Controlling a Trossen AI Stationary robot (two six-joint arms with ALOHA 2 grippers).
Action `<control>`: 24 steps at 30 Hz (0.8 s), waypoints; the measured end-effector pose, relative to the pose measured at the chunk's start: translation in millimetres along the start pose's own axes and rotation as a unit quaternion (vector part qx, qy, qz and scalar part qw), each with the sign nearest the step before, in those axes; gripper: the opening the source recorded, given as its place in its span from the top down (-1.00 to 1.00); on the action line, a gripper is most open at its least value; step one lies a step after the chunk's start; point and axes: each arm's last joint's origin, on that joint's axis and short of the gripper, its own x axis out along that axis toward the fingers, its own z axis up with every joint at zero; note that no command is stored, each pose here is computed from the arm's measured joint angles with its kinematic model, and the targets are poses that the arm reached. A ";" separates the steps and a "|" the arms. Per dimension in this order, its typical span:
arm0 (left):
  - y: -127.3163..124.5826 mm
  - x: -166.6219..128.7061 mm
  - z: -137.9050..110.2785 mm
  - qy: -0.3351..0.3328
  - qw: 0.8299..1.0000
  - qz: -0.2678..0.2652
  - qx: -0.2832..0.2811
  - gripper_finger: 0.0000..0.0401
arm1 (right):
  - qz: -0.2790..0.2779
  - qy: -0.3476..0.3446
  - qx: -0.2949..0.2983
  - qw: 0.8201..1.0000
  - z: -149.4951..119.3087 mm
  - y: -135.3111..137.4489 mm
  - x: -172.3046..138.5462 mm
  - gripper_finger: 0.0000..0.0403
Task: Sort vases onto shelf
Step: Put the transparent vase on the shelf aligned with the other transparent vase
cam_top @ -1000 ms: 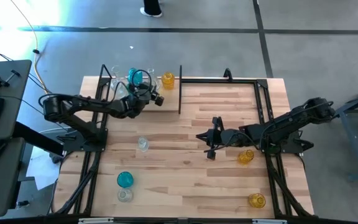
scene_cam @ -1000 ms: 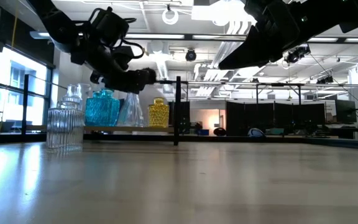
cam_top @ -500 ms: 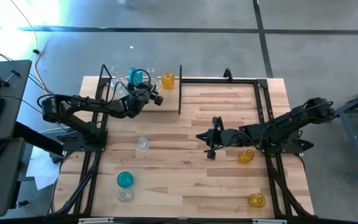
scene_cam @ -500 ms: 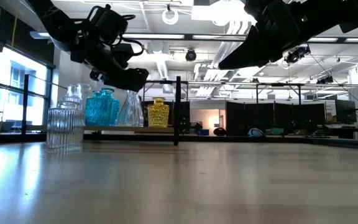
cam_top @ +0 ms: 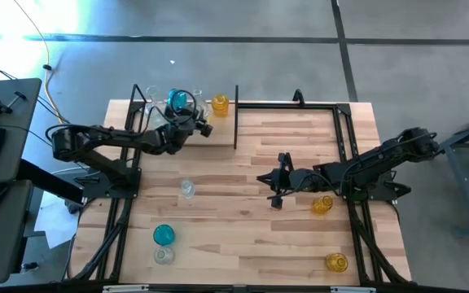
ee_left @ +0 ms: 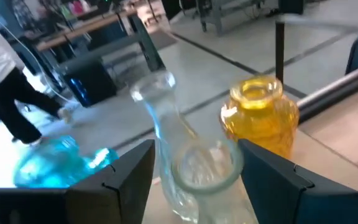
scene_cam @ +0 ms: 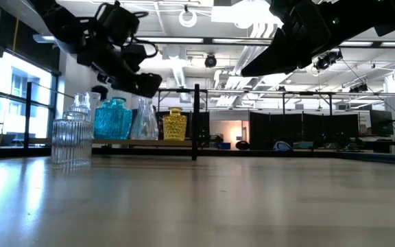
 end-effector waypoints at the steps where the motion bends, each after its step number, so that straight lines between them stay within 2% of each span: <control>1: 1.3 -2.5 2.9 -0.005 1.000 0.001 0.001 -0.09 | 0.000 0.000 0.000 1.000 0.0 0.0 0.0 0.99; 9: 15.9 -29.9 29.4 -0.054 0.998 -0.006 -0.014 -0.08 | 0.000 0.000 0.000 1.000 0.0 0.0 0.0 0.99; 12: 17.5 -43.6 35.8 -0.068 0.997 -0.028 -0.010 -0.08 | 0.000 0.000 0.000 1.000 0.0 0.0 0.0 0.99; 14: 15.3 -53.7 35.7 -0.067 0.996 -0.061 0.007 -0.07 | 0.000 0.000 0.000 1.000 0.0 0.0 0.0 0.99; 18: 11.0 -68.2 20.9 -0.016 0.992 -0.114 0.050 0.03 | 0.000 0.000 0.000 1.000 0.0 0.0 0.0 0.99; 22: 9.3 -69.8 0.7 0.065 0.984 -0.152 0.058 0.24 | 0.000 0.000 0.000 1.000 0.1 -0.1 0.0 0.99; 24: 7.6 -65.5 -8.4 0.099 0.981 -0.152 0.069 0.37 | 0.000 -0.004 0.002 1.000 0.8 0.0 0.0 0.99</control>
